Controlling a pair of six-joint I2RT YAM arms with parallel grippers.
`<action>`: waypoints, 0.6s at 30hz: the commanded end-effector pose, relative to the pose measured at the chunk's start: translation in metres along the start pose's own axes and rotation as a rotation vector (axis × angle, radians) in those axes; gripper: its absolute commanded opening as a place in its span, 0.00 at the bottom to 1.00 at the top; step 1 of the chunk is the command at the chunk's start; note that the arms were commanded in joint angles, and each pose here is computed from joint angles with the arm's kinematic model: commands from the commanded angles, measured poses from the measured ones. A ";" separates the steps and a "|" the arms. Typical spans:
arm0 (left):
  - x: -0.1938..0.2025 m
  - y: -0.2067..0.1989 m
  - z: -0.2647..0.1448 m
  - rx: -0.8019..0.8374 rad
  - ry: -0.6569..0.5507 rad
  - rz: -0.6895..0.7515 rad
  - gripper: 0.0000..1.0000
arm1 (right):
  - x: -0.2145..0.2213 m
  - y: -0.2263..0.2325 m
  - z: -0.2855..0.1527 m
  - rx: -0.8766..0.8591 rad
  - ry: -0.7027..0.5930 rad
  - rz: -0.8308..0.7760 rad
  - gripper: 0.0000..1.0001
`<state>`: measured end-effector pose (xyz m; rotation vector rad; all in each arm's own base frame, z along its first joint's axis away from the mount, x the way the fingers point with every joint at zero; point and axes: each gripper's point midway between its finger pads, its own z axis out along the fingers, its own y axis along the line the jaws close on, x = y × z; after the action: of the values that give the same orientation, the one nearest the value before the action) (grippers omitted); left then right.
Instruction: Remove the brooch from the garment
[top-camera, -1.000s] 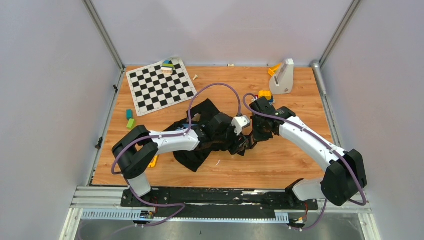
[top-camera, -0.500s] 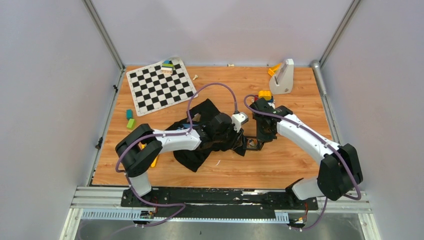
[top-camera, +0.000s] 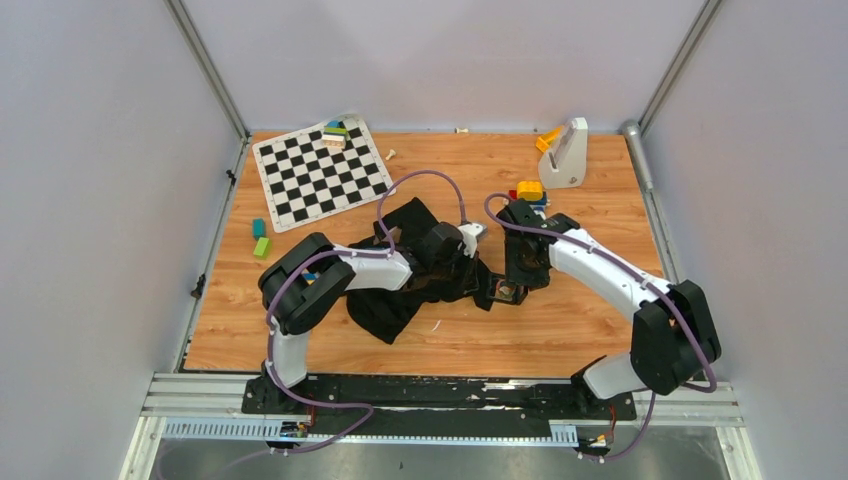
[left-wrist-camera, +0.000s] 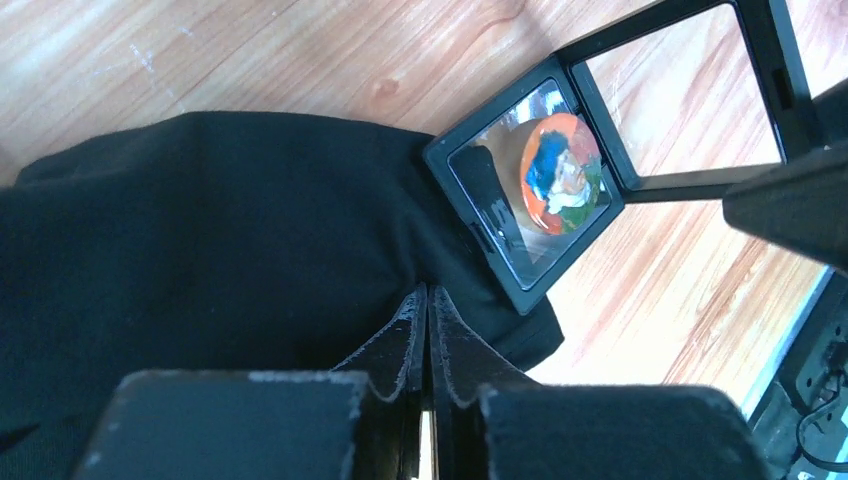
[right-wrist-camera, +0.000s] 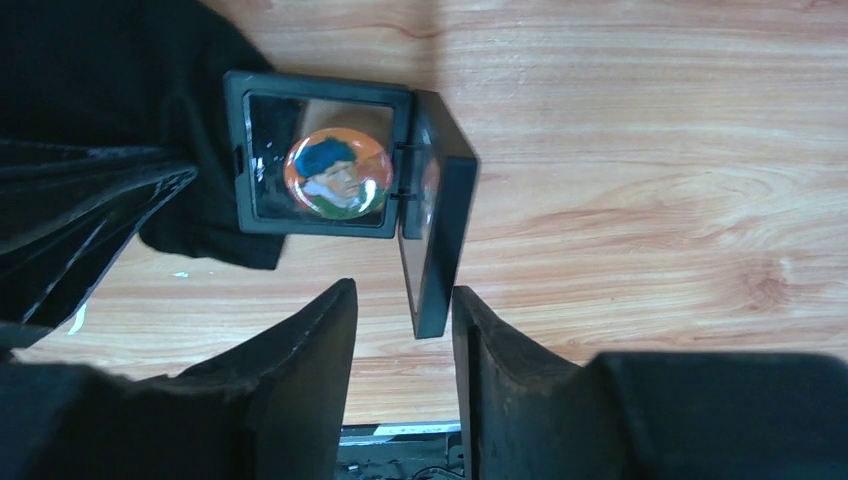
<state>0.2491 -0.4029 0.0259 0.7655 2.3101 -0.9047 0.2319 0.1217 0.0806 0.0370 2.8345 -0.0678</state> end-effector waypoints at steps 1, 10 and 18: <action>-0.008 -0.003 0.008 0.024 0.003 -0.031 0.06 | -0.012 0.011 -0.016 -0.099 -0.081 0.023 0.41; -0.006 -0.005 0.014 0.051 0.012 -0.035 0.04 | -0.019 0.012 -0.022 -0.179 -0.105 0.064 0.26; -0.006 -0.004 0.012 0.047 0.014 -0.027 0.03 | -0.029 -0.009 -0.027 -0.146 -0.162 0.159 0.27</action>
<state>0.2520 -0.4140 0.0260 0.7566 2.3193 -0.9716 0.2382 0.1243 0.1001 0.1223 2.7519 0.1389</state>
